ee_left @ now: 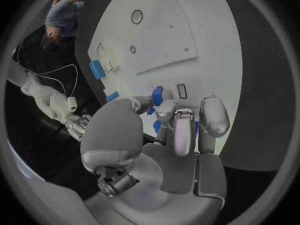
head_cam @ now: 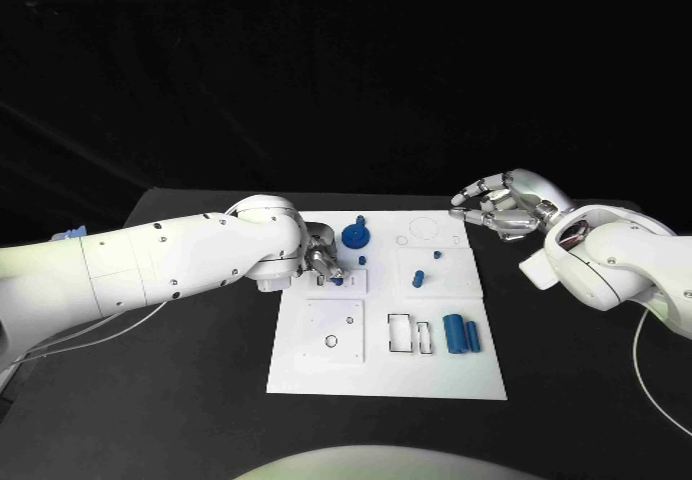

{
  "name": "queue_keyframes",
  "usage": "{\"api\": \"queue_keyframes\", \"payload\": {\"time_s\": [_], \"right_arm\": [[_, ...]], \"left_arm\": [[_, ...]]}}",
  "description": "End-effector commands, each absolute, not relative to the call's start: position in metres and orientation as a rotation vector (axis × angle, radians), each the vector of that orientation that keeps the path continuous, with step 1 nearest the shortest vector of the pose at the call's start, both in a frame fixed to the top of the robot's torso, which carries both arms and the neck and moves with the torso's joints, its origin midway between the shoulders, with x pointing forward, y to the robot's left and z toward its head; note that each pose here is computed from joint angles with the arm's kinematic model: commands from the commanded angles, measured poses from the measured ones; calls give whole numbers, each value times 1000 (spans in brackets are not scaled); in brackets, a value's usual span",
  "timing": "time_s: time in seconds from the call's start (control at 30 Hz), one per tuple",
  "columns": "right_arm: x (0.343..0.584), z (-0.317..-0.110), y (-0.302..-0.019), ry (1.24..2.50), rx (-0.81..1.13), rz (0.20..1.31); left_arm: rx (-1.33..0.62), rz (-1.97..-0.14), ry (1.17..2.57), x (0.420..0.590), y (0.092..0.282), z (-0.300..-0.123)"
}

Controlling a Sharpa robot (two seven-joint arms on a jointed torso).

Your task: Assemble the parts on the task board

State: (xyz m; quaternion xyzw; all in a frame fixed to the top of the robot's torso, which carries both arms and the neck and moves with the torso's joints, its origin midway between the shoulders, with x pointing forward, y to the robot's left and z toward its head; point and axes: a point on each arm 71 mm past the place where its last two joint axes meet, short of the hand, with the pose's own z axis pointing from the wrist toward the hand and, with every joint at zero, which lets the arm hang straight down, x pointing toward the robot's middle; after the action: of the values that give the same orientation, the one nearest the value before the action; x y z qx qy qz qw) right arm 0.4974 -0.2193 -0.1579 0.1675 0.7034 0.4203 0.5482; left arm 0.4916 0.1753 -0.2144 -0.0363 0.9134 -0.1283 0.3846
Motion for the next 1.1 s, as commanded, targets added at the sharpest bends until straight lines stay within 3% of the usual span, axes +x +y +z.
{"api": "queue_keyframes", "payload": {"time_s": [0.03,1.1], "right_arm": [[497,-159,-219,1675,397,1000],[497,-159,-222,1673,404,996]], "left_arm": [[-51,-310,2352,490,174,-216],[-30,-299,2363,490,173,-217]]}}
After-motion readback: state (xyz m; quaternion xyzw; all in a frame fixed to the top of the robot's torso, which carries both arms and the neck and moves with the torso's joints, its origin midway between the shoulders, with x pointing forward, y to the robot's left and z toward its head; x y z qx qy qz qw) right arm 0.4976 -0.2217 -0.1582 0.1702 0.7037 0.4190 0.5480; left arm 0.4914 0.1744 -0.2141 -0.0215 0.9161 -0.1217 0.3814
